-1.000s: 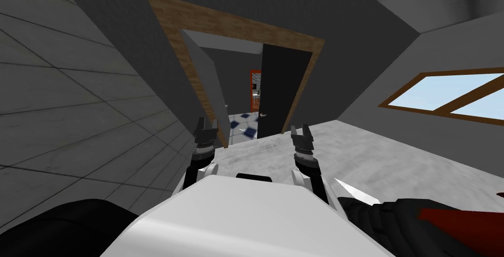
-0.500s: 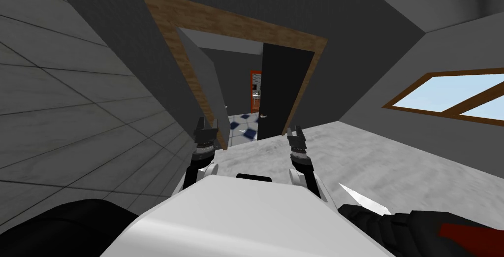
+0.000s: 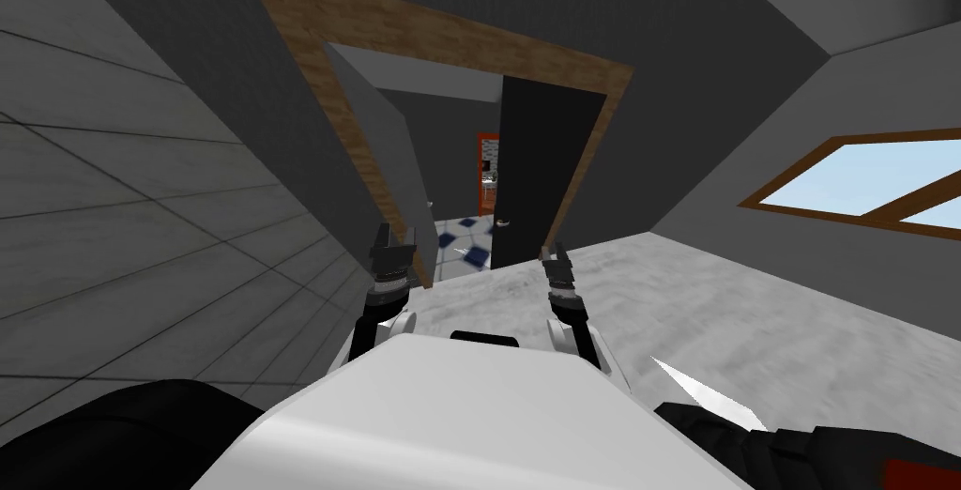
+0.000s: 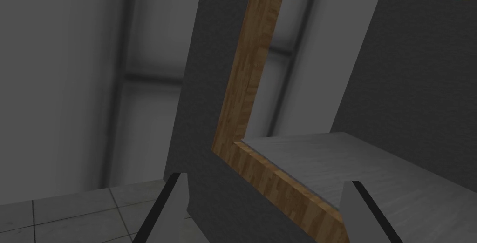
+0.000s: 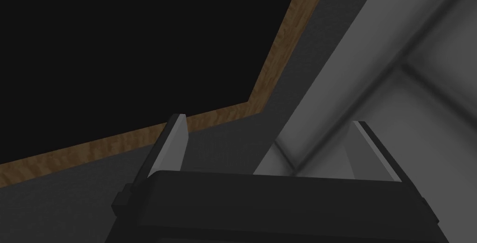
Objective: Push the door open
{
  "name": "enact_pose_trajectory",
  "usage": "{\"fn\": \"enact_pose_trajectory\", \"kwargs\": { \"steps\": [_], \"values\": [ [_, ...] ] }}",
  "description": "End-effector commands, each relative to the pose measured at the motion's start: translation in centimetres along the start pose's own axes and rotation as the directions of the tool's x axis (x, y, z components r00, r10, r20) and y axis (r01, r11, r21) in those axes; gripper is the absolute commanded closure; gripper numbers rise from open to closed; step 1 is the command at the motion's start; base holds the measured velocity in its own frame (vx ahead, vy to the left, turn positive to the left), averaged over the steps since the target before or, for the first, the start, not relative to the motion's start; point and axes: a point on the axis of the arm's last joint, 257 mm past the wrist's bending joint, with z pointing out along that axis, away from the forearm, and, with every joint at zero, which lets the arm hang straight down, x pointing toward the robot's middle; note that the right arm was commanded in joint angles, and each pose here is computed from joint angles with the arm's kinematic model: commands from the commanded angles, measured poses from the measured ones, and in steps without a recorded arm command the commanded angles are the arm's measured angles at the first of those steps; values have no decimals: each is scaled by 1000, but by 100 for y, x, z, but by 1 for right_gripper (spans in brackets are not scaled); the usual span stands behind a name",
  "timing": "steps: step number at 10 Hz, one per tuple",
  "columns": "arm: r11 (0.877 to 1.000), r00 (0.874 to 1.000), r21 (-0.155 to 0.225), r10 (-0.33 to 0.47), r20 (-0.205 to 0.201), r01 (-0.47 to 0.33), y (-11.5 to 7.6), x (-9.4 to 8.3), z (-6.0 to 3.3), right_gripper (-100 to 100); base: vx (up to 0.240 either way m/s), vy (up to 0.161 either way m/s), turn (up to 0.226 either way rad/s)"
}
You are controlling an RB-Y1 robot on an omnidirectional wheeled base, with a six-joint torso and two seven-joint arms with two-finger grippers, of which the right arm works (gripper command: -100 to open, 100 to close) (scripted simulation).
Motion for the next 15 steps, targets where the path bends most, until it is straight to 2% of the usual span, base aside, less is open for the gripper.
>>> {"fn": "enact_pose_trajectory", "kwargs": {
  "steps": [1,2,3,5,9,15],
  "values": [
    [1000,1000,23,7,-10,-6,-147,25,-31,-100,91,-13,19],
    [999,1000,35,11,-17,-10,-238,44,-40,-100,93,-11,14],
    [999,1000,38,11,-17,-10,-252,44,-46,-100,67,-10,5],
    [997,999,70,20,-29,-18,-457,82,-79,-100,66,-11,13],
    [994,998,108,34,-49,-29,-729,144,-115,-100,78,-14,12],
    [982,996,185,57,-72,-43,-1176,229,-236,-100,67,-10,12]
  ]
}}
